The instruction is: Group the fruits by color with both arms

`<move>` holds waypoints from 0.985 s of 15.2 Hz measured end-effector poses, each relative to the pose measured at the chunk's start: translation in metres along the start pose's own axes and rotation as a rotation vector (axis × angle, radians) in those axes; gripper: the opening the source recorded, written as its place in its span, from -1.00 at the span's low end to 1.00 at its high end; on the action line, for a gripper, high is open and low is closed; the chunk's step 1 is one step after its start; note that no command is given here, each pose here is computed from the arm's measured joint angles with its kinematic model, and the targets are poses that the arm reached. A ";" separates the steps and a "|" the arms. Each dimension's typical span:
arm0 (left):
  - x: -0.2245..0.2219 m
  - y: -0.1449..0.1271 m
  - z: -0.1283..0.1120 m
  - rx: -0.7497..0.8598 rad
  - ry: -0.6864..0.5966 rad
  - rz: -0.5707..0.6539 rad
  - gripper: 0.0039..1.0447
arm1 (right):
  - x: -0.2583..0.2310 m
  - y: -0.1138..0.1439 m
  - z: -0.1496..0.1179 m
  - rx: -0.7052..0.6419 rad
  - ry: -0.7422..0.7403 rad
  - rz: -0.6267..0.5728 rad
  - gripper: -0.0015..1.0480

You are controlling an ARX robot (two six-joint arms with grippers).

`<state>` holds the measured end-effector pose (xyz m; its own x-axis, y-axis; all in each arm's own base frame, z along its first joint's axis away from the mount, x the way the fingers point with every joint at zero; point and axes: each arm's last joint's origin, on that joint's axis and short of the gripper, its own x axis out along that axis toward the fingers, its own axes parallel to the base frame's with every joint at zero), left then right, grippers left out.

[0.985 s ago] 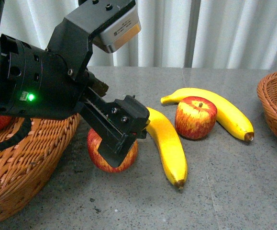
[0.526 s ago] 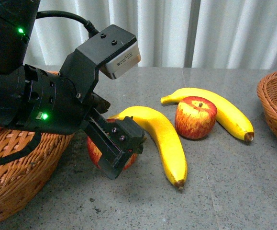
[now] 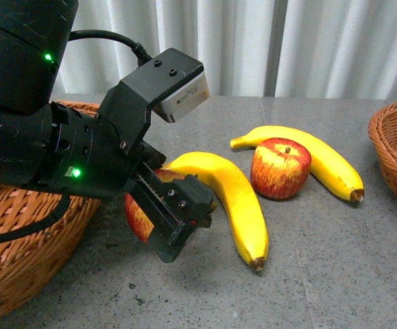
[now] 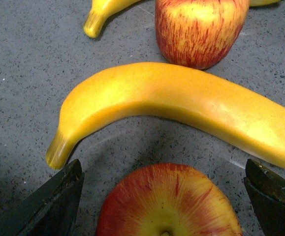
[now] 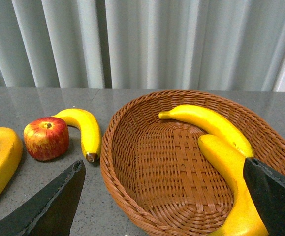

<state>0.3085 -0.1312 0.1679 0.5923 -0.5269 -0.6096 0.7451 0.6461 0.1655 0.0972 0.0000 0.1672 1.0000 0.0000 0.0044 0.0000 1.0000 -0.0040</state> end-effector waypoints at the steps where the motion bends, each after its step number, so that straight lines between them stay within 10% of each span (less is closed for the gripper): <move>1: 0.001 -0.001 0.000 0.002 0.000 -0.003 0.87 | 0.000 0.000 0.000 0.000 0.001 0.000 0.87; 5: 0.003 -0.003 0.002 0.010 -0.014 -0.004 0.19 | 0.000 0.000 0.000 0.000 0.000 0.000 0.87; 15: -0.025 0.006 0.034 -0.025 -0.152 0.108 0.09 | 0.000 0.000 0.000 0.000 0.001 0.000 0.87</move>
<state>0.3085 -0.1331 0.2102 0.7093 -0.5297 -0.4651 0.6680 0.7159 0.2033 0.0972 0.0000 0.1671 1.0000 0.0004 0.0036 -0.0004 1.0000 -0.0040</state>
